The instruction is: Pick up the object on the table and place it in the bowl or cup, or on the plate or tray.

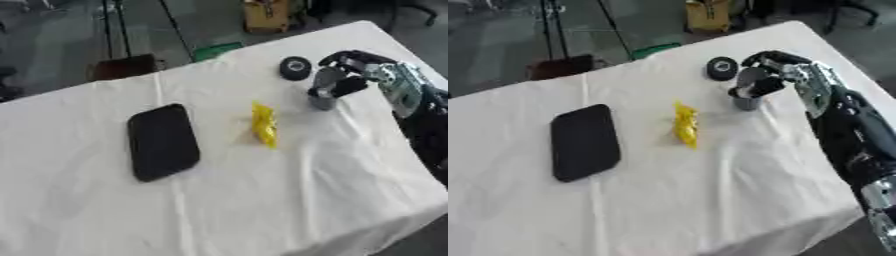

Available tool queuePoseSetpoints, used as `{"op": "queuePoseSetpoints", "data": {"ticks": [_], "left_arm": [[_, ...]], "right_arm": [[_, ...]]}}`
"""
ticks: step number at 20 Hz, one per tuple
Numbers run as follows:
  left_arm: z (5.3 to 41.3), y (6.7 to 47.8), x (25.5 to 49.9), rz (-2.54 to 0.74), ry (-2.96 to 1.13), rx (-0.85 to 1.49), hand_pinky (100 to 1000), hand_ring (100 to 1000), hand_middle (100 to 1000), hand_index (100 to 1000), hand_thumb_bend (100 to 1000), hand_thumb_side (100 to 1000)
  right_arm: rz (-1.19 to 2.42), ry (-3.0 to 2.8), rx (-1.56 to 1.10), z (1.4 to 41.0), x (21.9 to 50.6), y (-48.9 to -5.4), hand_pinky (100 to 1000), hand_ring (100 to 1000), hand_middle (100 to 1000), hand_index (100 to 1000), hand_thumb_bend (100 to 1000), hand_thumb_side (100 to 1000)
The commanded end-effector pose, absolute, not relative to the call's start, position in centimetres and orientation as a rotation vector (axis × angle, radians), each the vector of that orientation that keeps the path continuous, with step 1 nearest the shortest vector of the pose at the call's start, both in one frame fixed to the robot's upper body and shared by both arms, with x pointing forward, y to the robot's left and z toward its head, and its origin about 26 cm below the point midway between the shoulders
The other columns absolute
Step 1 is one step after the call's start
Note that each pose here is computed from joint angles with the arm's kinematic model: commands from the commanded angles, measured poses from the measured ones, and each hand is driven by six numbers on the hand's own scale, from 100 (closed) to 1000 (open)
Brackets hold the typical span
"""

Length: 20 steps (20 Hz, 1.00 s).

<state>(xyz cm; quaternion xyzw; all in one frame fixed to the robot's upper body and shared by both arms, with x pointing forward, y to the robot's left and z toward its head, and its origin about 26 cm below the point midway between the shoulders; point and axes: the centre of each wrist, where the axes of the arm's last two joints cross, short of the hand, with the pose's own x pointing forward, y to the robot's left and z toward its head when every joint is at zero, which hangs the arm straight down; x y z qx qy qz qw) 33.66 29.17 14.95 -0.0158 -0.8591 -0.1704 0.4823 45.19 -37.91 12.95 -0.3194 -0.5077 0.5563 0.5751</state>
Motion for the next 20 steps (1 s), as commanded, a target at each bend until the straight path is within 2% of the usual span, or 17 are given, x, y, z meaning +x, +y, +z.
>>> {"op": "queuePoseSetpoints", "data": {"ticks": [1,2,3,5,7,9,10,11,13,20], "left_arm": [[15.85,29.19,33.72,-0.434,-2.119,-0.037,716,822,873,910,548,1000],[15.85,29.17,33.72,-0.434,-2.119,-0.038,716,822,873,910,548,1000],[15.85,29.15,33.73,-0.434,-2.12,-0.038,716,822,873,910,547,1000],[15.83,29.13,33.73,-0.434,-2.119,-0.04,716,822,873,910,546,1000],[15.83,29.14,33.73,-0.434,-2.118,-0.04,715,823,874,911,545,1000],[15.84,29.14,33.74,-0.434,-2.119,-0.041,715,822,874,911,545,1000],[15.85,29.14,33.74,-0.434,-2.119,-0.041,715,822,874,911,545,1000],[15.85,29.14,33.74,-0.434,-2.119,-0.041,715,823,874,911,543,1000],[15.84,29.12,33.75,-0.433,-2.119,-0.042,715,823,875,911,540,1000],[15.81,29.11,33.76,-0.431,-2.117,-0.043,714,824,876,912,531,1000]], "right_arm": [[1.298,-1.206,-0.783,14.53,45.59,-38.07,751,842,889,923,530,571],[1.299,-1.202,-0.781,14.44,45.61,-38.05,751,842,889,923,530,571],[1.299,-1.197,-0.78,14.37,45.62,-38.04,709,822,885,920,443,505],[1.298,-1.185,-0.778,14.22,45.63,-38.03,667,798,884,919,373,428],[1.294,-1.176,-0.775,14.14,45.62,-38.03,597,751,880,916,248,293],[1.292,-1.166,-0.771,14.09,45.6,-38.06,580,743,879,914,174,225],[1.291,-1.163,-0.769,14.09,45.6,-38.07,580,743,879,914,174,225],[1.29,-1.161,-0.768,14.09,45.6,-38.08,573,739,877,912,101,159],[1.285,-1.157,-0.767,14.1,45.59,-38.1,566,734,876,909,100,100],[1.255,-1.175,-0.766,14.27,45.54,-38.08,552,711,874,900,100,100]]}}
